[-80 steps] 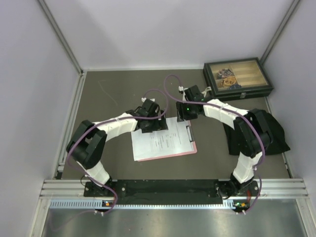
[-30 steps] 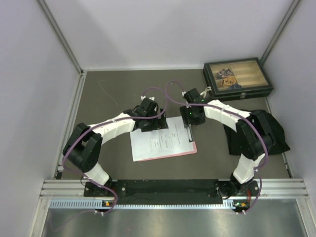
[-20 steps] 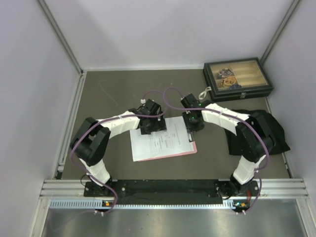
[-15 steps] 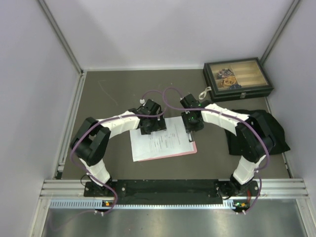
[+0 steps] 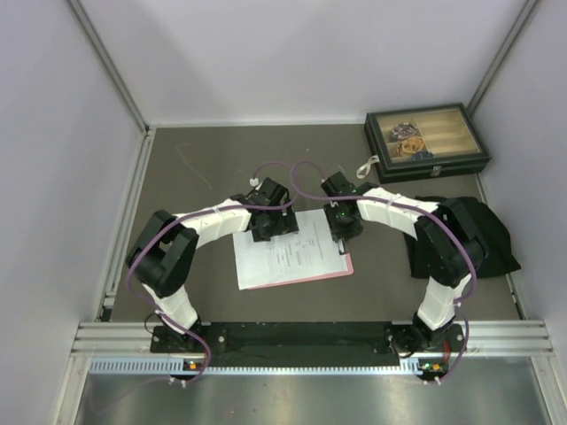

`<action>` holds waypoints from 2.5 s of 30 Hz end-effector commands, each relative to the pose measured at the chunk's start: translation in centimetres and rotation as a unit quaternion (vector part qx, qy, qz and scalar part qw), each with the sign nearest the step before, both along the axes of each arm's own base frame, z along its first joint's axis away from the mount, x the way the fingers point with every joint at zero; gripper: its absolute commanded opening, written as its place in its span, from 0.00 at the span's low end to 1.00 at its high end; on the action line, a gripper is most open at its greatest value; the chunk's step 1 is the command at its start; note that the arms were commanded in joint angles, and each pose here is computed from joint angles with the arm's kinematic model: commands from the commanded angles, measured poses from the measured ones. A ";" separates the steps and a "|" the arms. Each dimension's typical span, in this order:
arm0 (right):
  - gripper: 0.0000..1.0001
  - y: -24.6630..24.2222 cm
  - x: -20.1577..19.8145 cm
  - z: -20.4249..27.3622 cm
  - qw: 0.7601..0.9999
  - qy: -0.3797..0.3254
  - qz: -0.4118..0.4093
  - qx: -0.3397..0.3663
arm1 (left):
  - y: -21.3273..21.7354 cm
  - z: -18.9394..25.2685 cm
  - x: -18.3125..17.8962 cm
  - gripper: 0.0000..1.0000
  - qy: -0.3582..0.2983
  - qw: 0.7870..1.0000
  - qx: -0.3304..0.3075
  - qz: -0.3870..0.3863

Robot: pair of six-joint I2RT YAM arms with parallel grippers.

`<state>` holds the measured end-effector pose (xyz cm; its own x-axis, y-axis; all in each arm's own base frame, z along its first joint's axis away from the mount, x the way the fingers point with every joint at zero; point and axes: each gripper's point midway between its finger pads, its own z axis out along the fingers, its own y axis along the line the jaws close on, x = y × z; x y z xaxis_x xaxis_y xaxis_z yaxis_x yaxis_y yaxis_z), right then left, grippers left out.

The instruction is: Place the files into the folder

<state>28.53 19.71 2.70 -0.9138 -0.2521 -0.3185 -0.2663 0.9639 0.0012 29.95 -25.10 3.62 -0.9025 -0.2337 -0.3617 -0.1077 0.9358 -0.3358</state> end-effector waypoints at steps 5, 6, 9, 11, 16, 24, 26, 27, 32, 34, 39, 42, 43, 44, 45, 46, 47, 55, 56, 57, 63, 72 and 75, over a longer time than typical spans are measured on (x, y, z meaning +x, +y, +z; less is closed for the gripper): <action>0.22 0.4 0.2 -1.1 1.000 -0.004 -0.008 -0.004 | -0.1 -0.8 -0.2 0.91 0.011 1.000 0.004 0.003; 0.22 0.4 0.1 -1.4 1.000 -0.002 -0.009 -0.004 | -0.1 -0.8 -0.1 0.91 0.011 1.000 0.003 0.004; 0.27 0.5 -0.2 -2.3 1.000 0.008 -0.013 -0.003 | -0.1 -0.8 -0.2 0.91 0.011 1.000 0.003 0.004; 0.32 0.4 -0.5 -2.9 1.000 0.012 -0.014 -0.006 | -0.1 -0.8 -0.2 0.91 0.011 1.000 0.003 0.004; 0.35 0.1 -0.7 -3.8 0.999 0.020 -0.016 -0.021 | -0.1 -1.4 -0.5 0.91 0.020 1.000 0.004 0.006; 0.00 -0.5 -1.2 -5.4 0.998 0.029 -0.016 -0.045 | 0.0 -1.5 -0.5 0.92 0.021 1.000 0.007 0.006; 0.00 -0.1 -1.3 -5.2 0.999 0.026 -0.008 -0.032 | 0.3 -1.6 -0.5 0.92 0.023 1.000 0.016 0.007; 0.00 0.5 -0.8 -4.6 1.000 0.013 -0.005 -0.013 | 0.4 -1.7 -0.4 0.93 0.022 1.000 0.019 0.007; 0.00 4.2 -1.3 -3.3 0.992 0.025 0.033 0.118 | 1.0 -2.3 -0.6 0.93 0.032 0.999 0.042 0.001; 0.00 5.2 -1.3 -2.7 0.984 0.027 0.036 0.172 | 1.2 -2.6 -0.8 0.93 0.038 0.998 0.052 0.000; 0.00 4.9 -0.8 -2.7 0.976 0.033 0.020 0.212 | 1.7 -3.1 -1.0 0.94 0.043 0.997 0.067 -0.005; 0.00 5.0 -0.8 -2.7 0.971 0.041 0.018 0.236 | 1.6 -3.4 -1.0 0.94 0.049 0.996 0.068 -0.014; 0.00 4.9 -1.2 -2.9 0.970 0.046 0.016 0.240 | 1.5 -3.5 -1.1 0.94 0.052 0.996 0.068 -0.016; 0.00 5.1 -1.1 -2.9 0.968 0.047 0.016 0.247 | 1.4 -3.5 -1.0 0.94 0.052 0.996 0.067 -0.017; 0.00 5.2 -0.9 -2.8 0.966 0.047 0.015 0.255 | 1.3 -3.6 -1.0 0.94 0.054 0.996 0.067 -0.020; 0.00 5.2 -1.0 -2.9 0.966 0.048 0.015 0.255 | 1.1 -3.6 -1.0 0.94 0.053 0.996 0.064 -0.022; 0.00 5.2 -1.1 -3.0 0.965 0.050 0.016 0.255 | 0.8 -3.5 -0.9 0.94 0.054 0.996 0.060 -0.026; 0.00 4.8 -0.7 -3.2 0.969 0.048 0.010 0.244 | -0.7 -3.3 -0.1 0.94 0.052 0.996 0.049 -0.047; 0.00 4.7 -0.7 -3.2 0.970 0.047 0.012 0.239 | -0.7 -2.9 0.0 0.95 0.047 0.996 0.050 -0.049; 0.00 4.4 -0.5 -3.2 0.973 0.041 0.012 0.228 | -0.4 -2.1 0.2 0.95 0.036 0.997 0.052 -0.045; 0.00 3.8 0.5 -2.4 0.987 0.028 0.026 0.156 | -0.1 5.3 1.0 0.98 -0.040 0.998 0.024 -0.040; 0.06 5.0 1.0 0.2 0.989 0.010 0.040 0.141 | 11.6 8.8 -1.4 0.98 -0.036 0.991 0.085 0.101; 0.24 5.6 1.1 1.2 0.988 0.001 0.048 0.147 | 15.5 7.1 -3.6 0.98 -0.002 0.983 0.066 0.170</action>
